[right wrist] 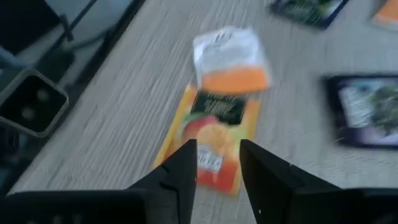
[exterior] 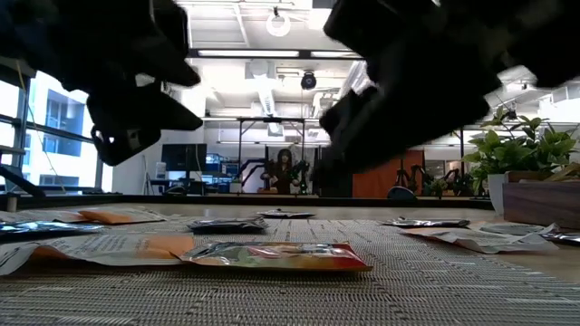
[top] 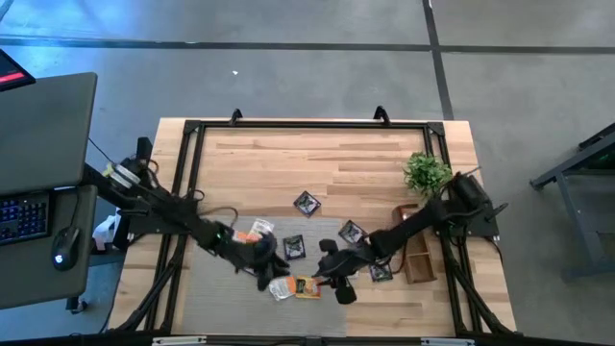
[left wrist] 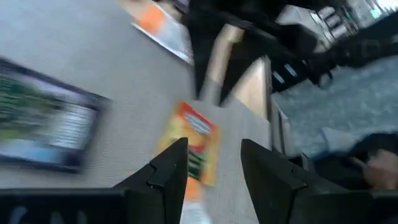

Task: Pick & Place Tea
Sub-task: Put the orange tea bag into the top section of the wooden organizer

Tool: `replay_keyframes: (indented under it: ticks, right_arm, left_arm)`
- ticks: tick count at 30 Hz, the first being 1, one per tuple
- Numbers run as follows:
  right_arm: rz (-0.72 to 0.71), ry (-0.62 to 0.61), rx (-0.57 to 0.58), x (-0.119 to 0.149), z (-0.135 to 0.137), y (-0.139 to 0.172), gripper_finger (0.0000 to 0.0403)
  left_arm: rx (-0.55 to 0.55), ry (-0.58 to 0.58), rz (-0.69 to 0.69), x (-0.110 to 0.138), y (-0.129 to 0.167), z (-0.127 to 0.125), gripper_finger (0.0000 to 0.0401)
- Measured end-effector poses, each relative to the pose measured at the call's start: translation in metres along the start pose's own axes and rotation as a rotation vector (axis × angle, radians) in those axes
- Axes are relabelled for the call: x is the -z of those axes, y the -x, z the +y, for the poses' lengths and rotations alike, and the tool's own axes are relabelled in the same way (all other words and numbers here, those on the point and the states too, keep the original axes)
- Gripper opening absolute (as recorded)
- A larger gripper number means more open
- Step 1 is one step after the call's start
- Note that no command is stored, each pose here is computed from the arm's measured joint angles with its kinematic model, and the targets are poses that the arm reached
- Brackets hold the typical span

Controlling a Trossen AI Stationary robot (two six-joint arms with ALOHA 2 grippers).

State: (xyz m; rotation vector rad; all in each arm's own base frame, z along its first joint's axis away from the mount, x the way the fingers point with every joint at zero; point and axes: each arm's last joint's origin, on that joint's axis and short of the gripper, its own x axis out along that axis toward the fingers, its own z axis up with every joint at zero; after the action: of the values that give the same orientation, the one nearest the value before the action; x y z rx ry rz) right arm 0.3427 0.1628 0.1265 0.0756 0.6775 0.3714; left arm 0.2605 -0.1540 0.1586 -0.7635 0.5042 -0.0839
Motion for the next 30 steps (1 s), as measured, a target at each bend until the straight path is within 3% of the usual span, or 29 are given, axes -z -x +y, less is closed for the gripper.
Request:
replay_keyframes:
  ticks: [3, 6, 12, 21, 27, 30]
  right_arm:
    - [0.032, 0.026, 0.0, 0.011, 0.01, -0.006, 0.0093]
    - [0.052, 0.049, 0.047, 0.02, 0.016, -0.011, 0.0066]
    - [0.084, 0.034, 0.157, 0.034, 0.01, -0.023, 0.0007]
    - [0.088, 0.058, 0.114, 0.028, 0.018, -0.014, 0.0003]
    - [-0.006, 0.17, 0.194, 0.011, 0.025, 0.0, 0.0008]
    - [-0.004, 0.162, 0.194, 0.011, 0.018, -0.003, 0.0003]
  left_arm:
    - [-0.035, -0.018, 0.019, 0.008, -0.024, -0.016, 0.0147]
    - [-0.165, -0.027, 0.053, 0.011, -0.043, -0.02, 0.0147]
    - [-0.355, 0.022, 0.147, 0.003, -0.057, -0.03, 0.0147]
    - [-0.326, 0.105, 0.147, -0.01, -0.057, -0.057, 0.0147]
    - [-0.357, 0.126, 0.138, -0.008, -0.056, -0.055, 0.0147]
    - [-0.371, 0.124, 0.127, -0.009, -0.055, -0.054, 0.0147]
